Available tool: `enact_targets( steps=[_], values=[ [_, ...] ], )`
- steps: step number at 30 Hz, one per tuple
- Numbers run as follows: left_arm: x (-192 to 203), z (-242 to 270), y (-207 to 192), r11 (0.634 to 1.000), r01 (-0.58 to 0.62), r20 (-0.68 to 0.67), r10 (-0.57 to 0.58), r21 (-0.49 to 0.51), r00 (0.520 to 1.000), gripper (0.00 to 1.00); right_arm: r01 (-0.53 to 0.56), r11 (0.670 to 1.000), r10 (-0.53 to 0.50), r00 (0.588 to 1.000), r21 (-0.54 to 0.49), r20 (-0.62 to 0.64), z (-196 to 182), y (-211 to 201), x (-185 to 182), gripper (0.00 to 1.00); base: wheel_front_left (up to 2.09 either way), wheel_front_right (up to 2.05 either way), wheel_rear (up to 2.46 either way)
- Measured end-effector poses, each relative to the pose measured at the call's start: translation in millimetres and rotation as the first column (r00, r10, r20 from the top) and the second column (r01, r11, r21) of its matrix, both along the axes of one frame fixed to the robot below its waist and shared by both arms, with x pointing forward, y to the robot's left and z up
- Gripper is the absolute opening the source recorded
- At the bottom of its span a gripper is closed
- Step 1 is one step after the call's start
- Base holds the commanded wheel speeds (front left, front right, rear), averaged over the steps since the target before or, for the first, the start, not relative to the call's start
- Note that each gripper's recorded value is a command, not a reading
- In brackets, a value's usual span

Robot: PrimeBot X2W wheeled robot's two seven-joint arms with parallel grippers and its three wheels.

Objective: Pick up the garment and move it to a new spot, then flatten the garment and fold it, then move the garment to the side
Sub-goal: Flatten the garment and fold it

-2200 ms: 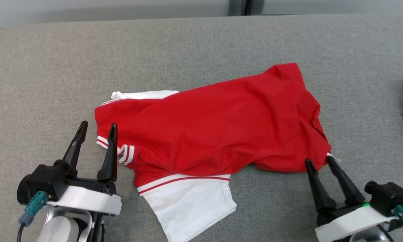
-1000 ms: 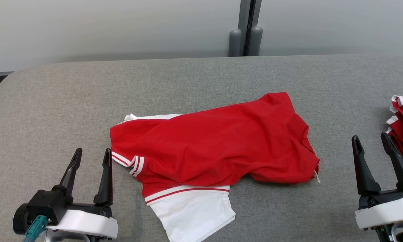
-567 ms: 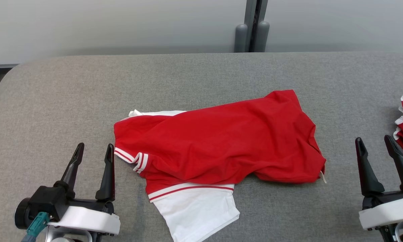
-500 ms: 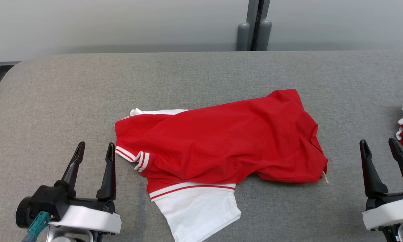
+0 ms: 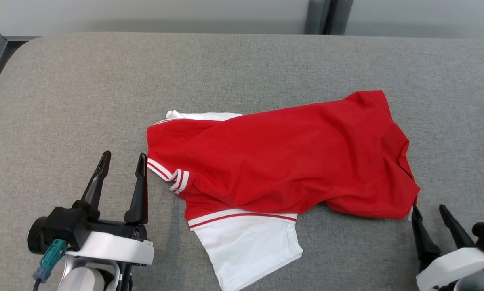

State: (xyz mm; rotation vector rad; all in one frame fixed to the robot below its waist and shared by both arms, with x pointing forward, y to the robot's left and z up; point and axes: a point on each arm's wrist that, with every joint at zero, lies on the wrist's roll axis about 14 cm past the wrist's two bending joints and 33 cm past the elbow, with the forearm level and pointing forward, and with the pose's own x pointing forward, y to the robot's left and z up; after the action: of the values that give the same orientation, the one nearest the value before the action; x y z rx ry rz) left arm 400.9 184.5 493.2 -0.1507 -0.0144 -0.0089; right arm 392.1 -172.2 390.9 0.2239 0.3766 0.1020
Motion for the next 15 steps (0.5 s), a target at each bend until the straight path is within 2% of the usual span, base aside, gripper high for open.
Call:
enact_targets(
  steps=[5, 6, 7, 9, 15],
  values=[
    [1, -7, 0, 1.000, 0.000, -0.017, 0.000, 0.001, 1.000, 1.00, -0.030, 0.999, 0.030, 0.999, 0.019, -0.032, -14, 11, 3, 1.00, 0.00, 0.00, 0.00],
    [2, -8, 1, 1.000, -0.001, -0.019, 0.001, 0.002, 1.000, 1.00, -0.033, 0.999, 0.034, 0.999, 0.021, -0.034, -15, 12, 4, 0.94, 0.00, 0.00, 0.00],
    [3, -8, 1, 1.000, -0.001, -0.019, 0.001, 0.003, 1.000, 1.00, -0.042, 0.999, 0.043, 0.998, 0.023, -0.039, -16, 15, 5, 0.43, 0.00, 0.00, 0.00],
    [5, -8, 1, 1.000, -0.001, -0.016, 0.001, 0.004, 1.000, 1.00, -0.049, 0.998, 0.050, 0.998, 0.030, -0.039, -18, 18, 7, 0.00, 0.00, 0.00, 0.00],
    [8, -9, -1, 1.000, 0.004, -0.015, -0.004, 0.003, 1.000, 1.00, -0.039, 0.999, 0.039, 0.999, 0.029, 0.002, -8, 10, 14, 0.00, 0.00, 0.00, 0.00]
  ],
)
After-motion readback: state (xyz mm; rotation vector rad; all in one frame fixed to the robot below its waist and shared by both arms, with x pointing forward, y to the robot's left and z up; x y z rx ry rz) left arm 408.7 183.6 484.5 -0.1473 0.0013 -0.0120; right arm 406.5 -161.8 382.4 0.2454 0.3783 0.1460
